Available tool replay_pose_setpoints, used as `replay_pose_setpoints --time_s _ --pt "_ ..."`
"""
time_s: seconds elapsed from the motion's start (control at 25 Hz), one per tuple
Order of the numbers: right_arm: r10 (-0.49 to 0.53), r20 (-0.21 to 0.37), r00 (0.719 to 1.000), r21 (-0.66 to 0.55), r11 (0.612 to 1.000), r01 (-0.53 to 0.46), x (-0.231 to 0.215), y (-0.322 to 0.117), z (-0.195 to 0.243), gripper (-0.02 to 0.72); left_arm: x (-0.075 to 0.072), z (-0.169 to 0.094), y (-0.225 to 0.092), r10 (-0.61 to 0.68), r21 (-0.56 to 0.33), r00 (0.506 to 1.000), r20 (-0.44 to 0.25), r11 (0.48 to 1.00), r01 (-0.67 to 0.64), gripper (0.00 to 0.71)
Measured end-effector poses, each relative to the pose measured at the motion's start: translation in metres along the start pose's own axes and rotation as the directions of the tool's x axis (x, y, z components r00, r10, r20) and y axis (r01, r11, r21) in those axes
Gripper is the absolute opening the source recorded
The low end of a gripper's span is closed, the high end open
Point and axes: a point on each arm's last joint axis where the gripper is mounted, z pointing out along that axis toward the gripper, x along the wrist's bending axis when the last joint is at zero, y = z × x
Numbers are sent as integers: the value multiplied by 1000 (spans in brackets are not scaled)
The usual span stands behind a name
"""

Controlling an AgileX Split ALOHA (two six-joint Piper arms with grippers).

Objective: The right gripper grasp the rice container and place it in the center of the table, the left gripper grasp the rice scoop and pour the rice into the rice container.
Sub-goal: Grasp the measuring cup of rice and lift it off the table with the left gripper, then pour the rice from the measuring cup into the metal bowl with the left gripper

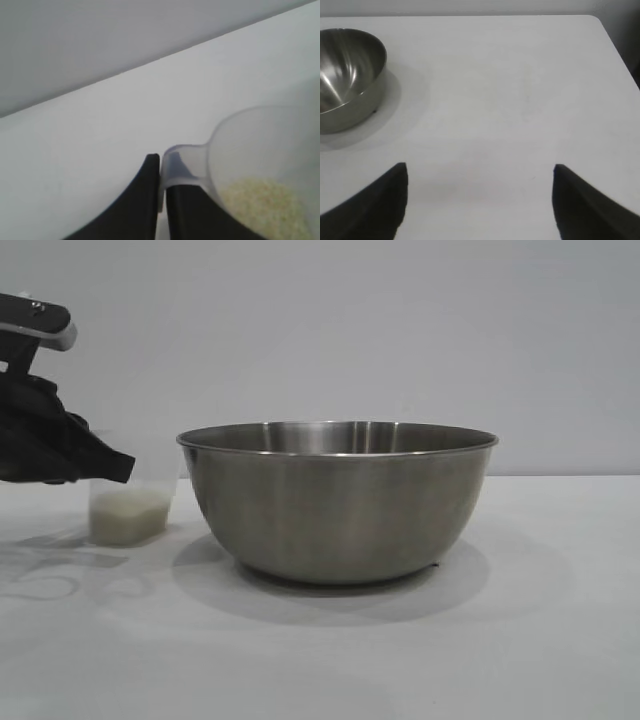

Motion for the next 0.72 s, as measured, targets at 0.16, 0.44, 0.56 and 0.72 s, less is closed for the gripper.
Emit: replay_pose_setpoints --time_s 0.16,0.44,0.56,0.72 --pt "0 0 1000 0 1000 0 0 0 0 533 1 7 32 111 -137 992 53 985 -103 0" --pt "0 0 1000 0 1000 0 0 0 0 533 -5 22 68 371 -350 922 113 883 -312 0" --pt "0 0 1000 0 1000 0 0 0 0 533 -11 24 76 445 -417 883 147 838 -353 0" --pt "0 0 1000 0 1000 0 0 0 0 533 -21 23 80 613 -517 774 159 720 -464 0"
